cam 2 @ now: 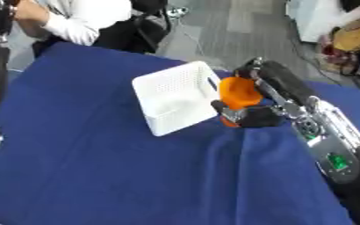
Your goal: Pick up objects on the table and place them in the box.
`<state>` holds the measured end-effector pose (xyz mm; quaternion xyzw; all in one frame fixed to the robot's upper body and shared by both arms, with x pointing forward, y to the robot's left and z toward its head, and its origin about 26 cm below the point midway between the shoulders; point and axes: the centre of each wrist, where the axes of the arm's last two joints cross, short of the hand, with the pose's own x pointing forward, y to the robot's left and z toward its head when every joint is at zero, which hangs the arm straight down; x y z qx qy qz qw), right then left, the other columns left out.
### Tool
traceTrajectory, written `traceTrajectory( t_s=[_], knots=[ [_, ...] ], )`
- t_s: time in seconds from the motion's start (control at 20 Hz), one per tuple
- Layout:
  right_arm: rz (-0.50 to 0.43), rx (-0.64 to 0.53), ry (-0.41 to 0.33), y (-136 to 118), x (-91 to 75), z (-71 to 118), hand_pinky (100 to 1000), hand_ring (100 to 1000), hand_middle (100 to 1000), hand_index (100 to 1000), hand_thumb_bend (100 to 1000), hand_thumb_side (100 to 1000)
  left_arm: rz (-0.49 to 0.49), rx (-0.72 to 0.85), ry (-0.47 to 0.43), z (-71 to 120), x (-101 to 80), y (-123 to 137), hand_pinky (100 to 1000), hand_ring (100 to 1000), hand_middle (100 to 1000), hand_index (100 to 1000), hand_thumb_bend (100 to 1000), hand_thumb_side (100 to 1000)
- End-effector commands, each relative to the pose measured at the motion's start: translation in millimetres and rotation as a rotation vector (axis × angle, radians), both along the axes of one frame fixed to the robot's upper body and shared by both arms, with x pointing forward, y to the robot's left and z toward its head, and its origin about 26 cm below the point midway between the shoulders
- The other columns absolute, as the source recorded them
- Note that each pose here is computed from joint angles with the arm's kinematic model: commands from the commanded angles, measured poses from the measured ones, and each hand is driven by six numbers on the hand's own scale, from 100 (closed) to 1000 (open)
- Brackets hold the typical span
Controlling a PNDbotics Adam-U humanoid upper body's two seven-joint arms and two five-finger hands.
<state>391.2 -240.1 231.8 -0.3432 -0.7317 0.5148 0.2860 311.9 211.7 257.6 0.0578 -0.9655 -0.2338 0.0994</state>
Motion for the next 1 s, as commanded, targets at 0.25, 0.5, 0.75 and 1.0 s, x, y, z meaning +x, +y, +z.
traceTrajectory(
  t_s=[0.25, 0.5, 0.75, 1.0],
  knots=[
    [-0.043, 0.006, -0.07, -7.9, 14.9, 14.8, 100, 100, 100, 108, 100, 575, -0.05, -0.037, -0.058, 16.3, -2.5, -10.8, 1000, 887, 971, 895, 166, 811],
    [-0.071, 0.016, -0.115, -12.4, 24.1, 19.8, 100, 100, 100, 108, 100, 575, -0.08, -0.054, -0.063, 19.7, -2.7, -17.9, 1000, 887, 972, 900, 169, 812],
    [-0.11, 0.002, -0.161, -18.3, 28.7, 30.3, 100, 100, 100, 104, 100, 576, -0.106, -0.056, -0.065, 21.5, -3.2, -24.3, 1000, 886, 976, 913, 176, 815],
    [-0.135, -0.014, -0.203, -21.0, 29.3, 53.8, 100, 100, 100, 100, 100, 576, -0.132, -0.059, -0.075, 24.4, -3.7, -29.6, 1000, 886, 977, 918, 181, 814]
  ],
)
